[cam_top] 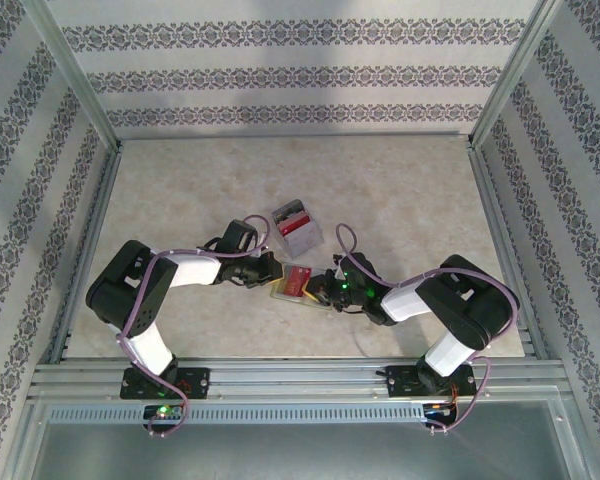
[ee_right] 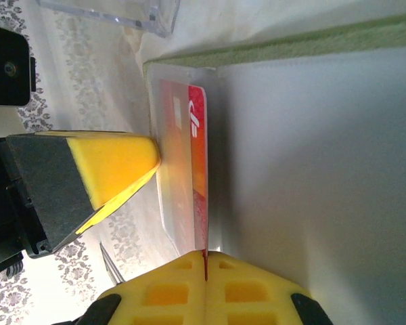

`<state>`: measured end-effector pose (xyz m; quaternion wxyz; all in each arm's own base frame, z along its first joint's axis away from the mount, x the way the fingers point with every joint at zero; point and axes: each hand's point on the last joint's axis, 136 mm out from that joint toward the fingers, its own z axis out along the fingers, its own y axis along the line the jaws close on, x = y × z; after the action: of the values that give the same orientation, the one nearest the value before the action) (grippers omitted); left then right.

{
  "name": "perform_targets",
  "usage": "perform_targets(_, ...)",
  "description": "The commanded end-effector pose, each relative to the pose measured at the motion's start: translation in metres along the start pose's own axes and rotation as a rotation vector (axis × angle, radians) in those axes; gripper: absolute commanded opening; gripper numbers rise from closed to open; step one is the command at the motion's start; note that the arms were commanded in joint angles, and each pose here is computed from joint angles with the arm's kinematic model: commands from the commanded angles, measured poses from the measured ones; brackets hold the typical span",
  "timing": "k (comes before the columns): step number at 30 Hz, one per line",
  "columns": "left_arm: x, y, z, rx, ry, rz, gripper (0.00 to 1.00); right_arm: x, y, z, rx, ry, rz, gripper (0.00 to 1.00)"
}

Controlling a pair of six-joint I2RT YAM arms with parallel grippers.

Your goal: Take the credit cards out of the card holder

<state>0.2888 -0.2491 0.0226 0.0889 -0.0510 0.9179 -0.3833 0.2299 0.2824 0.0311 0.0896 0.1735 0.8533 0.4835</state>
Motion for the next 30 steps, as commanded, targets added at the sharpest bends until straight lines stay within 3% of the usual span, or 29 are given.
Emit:
perform_targets(1, 0.023, 0.052, 0.007, -0.195, 0.056, -0.062, 0.08, -0.005, -0.006, -0.005, 0.021, -0.033, 0.011, 0.04)
perform_targets(19, 0.017, 0.044, 0.006, -0.175, 0.048, -0.052, 0.08, 0.003, -0.019, -0.028, 0.067, -0.046, -0.011, 0.02)
perform_targets(30, 0.004, 0.021, -0.001, -0.120, 0.014, -0.009, 0.19, 0.004, -0.009, -0.054, 0.059, -0.061, -0.118, 0.01)
